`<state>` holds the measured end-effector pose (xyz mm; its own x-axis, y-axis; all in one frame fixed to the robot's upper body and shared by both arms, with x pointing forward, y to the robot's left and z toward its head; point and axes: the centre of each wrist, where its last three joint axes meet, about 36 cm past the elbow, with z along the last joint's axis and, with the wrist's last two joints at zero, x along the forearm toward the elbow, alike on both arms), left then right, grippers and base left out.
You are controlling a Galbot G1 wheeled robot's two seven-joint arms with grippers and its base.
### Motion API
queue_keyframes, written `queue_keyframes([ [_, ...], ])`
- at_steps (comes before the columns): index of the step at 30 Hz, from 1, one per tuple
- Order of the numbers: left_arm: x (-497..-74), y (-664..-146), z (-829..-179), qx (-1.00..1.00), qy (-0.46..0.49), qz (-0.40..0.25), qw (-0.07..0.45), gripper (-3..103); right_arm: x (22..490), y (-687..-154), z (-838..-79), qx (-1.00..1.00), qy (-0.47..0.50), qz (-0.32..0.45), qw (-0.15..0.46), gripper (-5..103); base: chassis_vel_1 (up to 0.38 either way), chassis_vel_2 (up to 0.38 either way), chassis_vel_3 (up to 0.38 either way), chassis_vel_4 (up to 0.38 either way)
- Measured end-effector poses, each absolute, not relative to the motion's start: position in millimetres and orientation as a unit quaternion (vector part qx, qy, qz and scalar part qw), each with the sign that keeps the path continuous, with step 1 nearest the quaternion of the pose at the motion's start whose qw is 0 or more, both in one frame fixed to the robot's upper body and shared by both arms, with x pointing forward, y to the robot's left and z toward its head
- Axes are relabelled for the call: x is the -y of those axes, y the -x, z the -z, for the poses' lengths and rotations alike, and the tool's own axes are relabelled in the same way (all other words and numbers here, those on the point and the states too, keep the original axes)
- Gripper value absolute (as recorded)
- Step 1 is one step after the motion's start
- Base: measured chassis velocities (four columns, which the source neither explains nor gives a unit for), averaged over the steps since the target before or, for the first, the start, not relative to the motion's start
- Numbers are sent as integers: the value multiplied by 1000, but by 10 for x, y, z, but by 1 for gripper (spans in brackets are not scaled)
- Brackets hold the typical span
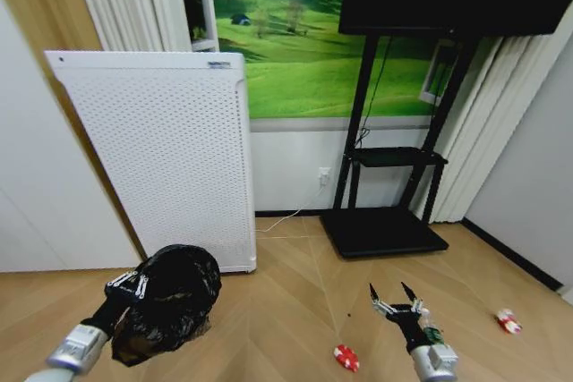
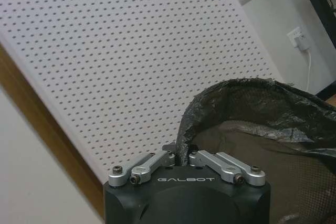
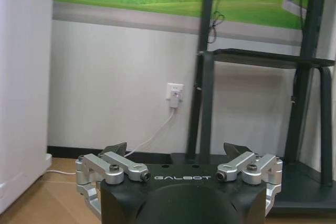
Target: Pick up the trash bin and place the garbage on the floor into it.
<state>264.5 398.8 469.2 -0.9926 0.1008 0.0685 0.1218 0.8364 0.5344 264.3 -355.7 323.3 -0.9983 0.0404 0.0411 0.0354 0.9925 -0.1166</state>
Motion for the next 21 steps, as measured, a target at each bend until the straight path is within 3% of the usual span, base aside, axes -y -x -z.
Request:
queue_keyframes([
  [8,-3933,-2682,-4603,961,52,271,16,6,3562,-2688,-3247,997,17,-66,25,100,309,309,-298,-297],
  [13,-3858,-2714,-4535,964,49,260,14,6,3589,-2731,-3247,996,18,-76,49,100,111,45,-54,-103],
  [21,-3700,-2794,-4400,968,59,245,11,6,4000,-2768,-2954,981,-6,-142,128,100,-61,-44,38,26],
])
